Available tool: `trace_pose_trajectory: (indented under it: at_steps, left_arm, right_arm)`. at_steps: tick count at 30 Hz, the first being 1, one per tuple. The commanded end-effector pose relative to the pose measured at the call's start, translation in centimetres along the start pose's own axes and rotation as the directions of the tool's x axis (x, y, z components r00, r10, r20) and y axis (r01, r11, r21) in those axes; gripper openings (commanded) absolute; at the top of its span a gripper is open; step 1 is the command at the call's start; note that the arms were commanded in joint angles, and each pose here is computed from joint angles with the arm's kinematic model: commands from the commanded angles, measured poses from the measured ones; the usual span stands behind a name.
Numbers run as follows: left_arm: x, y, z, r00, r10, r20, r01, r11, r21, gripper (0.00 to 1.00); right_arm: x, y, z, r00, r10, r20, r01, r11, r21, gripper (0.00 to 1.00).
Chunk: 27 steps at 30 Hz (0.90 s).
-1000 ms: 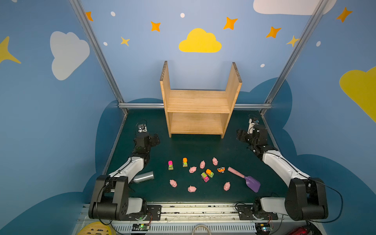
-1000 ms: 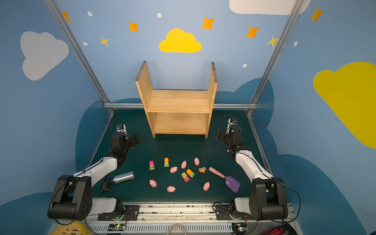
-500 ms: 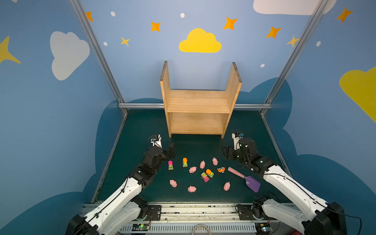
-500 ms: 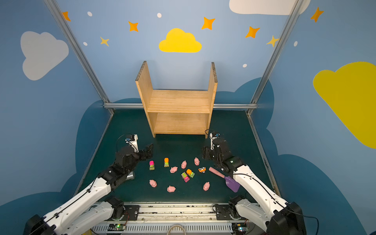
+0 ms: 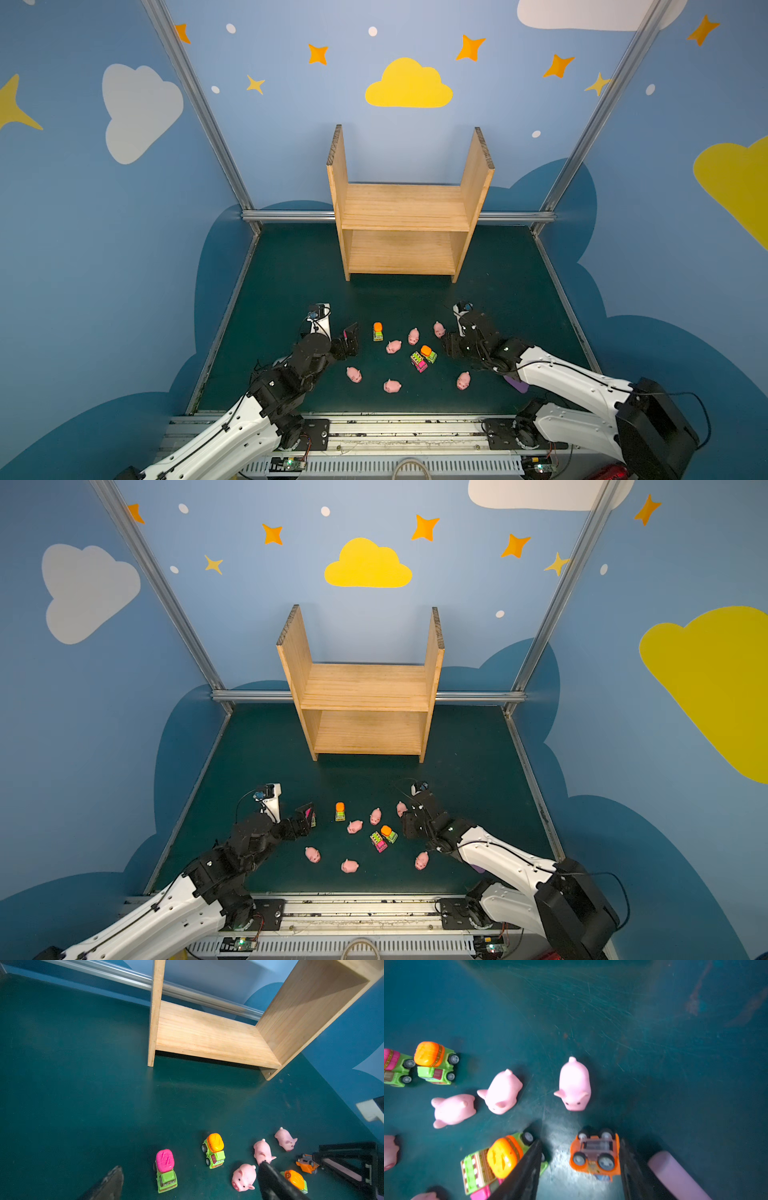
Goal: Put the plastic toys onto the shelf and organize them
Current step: 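Move the right gripper over a pink pig while the left arm lowers near the toys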
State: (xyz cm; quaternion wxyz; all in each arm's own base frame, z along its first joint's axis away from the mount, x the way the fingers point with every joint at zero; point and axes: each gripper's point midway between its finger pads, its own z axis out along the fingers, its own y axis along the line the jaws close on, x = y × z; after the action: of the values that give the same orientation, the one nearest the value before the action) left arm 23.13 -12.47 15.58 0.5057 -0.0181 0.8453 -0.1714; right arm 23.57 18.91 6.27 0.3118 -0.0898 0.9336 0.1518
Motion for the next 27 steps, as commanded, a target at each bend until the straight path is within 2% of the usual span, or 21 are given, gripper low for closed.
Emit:
trace_pose_trajectory:
  at_steps: [1,6,11,19,27]
  left_arm:
    - [0.3,0.2,0.2,1.000,0.010,-0.011,-0.010,1.000,-0.019,1.00]
    - [0.3,0.0,0.8,0.999,0.038,-0.018,-0.039,0.999,-0.025,1.00]
    - [-0.2,-0.2,1.1,0.998,0.065,-0.015,-0.065,0.997,-0.034,1.00]
    - [-0.7,-0.2,1.1,0.997,0.080,0.000,-0.080,0.996,-0.044,1.00]
    - [-0.7,-0.2,0.9,0.996,0.085,-0.008,-0.085,0.995,-0.044,1.00]
  right_arm:
    - [-1.5,0.4,0.8,0.998,-0.006,0.070,0.006,1.000,0.007,0.57]
    - [-1.8,0.5,2.3,0.998,-0.033,0.044,0.032,0.999,0.039,0.57]
    - [-1.8,0.6,3.6,0.999,-0.042,0.019,0.040,0.998,0.056,0.52]
    - [-1.8,0.5,4.6,0.999,-0.049,0.000,0.049,0.995,0.085,0.46]
    - [-1.9,0.5,4.4,0.998,-0.058,-0.008,0.058,0.993,0.101,0.45]
